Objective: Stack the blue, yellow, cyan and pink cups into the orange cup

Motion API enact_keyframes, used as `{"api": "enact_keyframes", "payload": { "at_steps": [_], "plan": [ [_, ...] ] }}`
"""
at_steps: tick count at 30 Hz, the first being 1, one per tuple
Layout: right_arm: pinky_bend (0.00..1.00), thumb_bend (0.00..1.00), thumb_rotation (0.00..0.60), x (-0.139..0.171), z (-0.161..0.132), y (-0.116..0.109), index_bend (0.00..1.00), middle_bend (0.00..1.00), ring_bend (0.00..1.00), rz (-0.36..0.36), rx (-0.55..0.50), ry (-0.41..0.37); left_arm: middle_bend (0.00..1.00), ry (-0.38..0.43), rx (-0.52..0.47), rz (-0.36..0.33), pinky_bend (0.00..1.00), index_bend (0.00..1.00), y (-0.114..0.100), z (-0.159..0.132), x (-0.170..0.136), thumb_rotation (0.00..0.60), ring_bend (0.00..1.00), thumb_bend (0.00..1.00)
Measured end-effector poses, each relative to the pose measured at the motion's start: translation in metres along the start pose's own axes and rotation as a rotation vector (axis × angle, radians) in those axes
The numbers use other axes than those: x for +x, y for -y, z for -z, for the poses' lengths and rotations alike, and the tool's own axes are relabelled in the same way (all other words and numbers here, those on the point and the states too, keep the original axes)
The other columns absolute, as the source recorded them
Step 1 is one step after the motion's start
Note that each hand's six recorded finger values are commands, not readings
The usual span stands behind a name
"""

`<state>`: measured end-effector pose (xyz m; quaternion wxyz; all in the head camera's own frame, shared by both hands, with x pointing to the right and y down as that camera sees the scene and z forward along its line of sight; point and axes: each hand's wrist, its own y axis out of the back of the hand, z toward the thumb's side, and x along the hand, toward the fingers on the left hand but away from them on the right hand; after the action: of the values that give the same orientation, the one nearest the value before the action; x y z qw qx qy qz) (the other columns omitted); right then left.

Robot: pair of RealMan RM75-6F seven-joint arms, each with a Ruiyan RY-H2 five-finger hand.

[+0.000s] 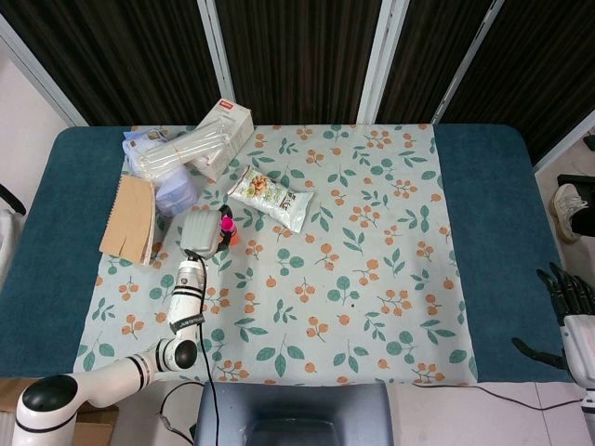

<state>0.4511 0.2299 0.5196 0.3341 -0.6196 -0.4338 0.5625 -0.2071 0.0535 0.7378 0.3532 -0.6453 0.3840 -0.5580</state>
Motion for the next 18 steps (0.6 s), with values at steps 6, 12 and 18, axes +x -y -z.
{"api": "enact_keyframes", "payload": {
  "at_steps": [6,12,18],
  "plan": [
    [0.0,0.17,0.6,0.0,0.0,0.0,0.0,0.0,0.0,0.0,0.001,0.0,1.0,-0.002,0.009,0.013,1.0,0.41,0.004,0.004,-0.001,0.6,1.0,0.37],
    [0.0,0.17,0.6,0.0,0.0,-0.001,0.0,0.0,0.0,0.003,-0.002,-0.001,1.0,-0.008,0.007,0.041,1.0,0.01,0.009,0.006,-0.004,0.6,1.0,0.36],
    [0.0,0.17,0.6,0.0,-0.001,0.001,0.0,0.0,0.0,-0.003,0.005,-0.007,1.0,0.022,-0.027,0.028,1.0,0.0,0.002,0.003,-0.012,0.6,1.0,0.35]
  ]
}}
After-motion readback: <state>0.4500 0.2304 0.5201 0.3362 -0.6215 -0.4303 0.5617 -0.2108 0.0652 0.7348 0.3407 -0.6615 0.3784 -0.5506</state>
